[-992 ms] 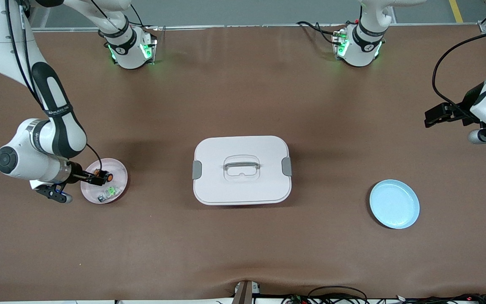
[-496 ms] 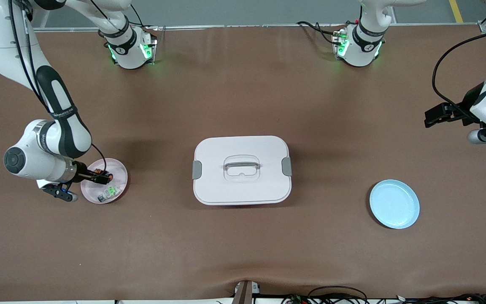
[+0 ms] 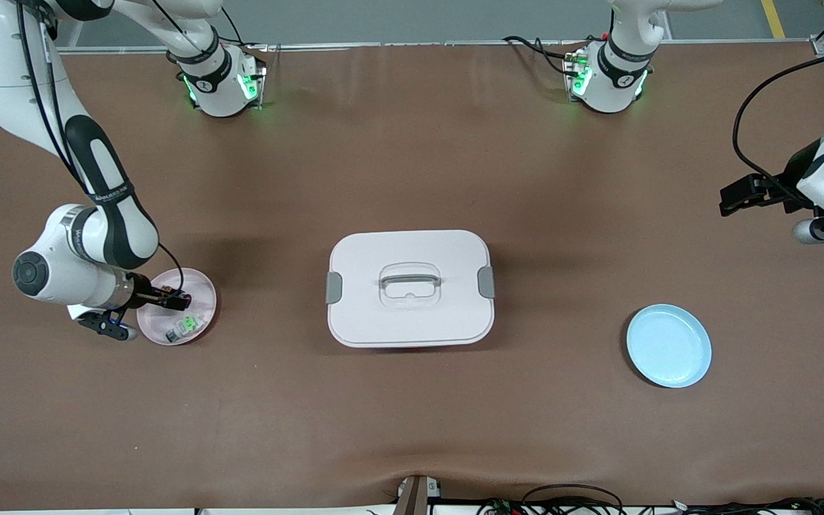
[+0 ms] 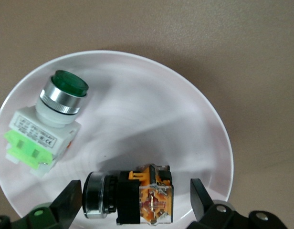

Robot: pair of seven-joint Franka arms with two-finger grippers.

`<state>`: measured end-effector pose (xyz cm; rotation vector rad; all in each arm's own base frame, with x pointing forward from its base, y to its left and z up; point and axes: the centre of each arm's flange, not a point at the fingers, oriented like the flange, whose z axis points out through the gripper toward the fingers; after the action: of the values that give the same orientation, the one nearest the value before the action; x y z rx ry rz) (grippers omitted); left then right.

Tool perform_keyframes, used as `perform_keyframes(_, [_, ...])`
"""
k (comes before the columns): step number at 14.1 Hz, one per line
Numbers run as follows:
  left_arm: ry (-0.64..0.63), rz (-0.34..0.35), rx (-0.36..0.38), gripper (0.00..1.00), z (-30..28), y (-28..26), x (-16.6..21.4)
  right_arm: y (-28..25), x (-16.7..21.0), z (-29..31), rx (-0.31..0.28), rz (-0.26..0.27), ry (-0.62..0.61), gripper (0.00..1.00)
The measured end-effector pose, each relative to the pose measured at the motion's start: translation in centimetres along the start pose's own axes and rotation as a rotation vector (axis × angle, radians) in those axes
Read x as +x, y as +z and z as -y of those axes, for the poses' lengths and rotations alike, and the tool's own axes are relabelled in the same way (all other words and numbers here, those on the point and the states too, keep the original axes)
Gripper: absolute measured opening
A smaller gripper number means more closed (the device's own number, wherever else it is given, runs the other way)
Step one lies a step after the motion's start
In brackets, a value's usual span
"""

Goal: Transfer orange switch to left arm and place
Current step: 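Close the right gripper on the black-and-orange switch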

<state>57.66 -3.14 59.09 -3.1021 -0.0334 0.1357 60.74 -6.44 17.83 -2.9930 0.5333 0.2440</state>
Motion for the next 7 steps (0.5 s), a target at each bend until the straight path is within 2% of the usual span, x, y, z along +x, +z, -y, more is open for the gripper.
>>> perform_keyframes(6, [0.000,0.000,0.000,1.00,0.00,0.00,0.00,0.21,-0.02,0.01,0.007,0.004,0.002,1.00])
perform_keyframes(7, [0.000,0.000,0.000,1.00,0.00,0.00,0.00,0.21,-0.02,0.01,0.007,0.004,-0.002,0.93])
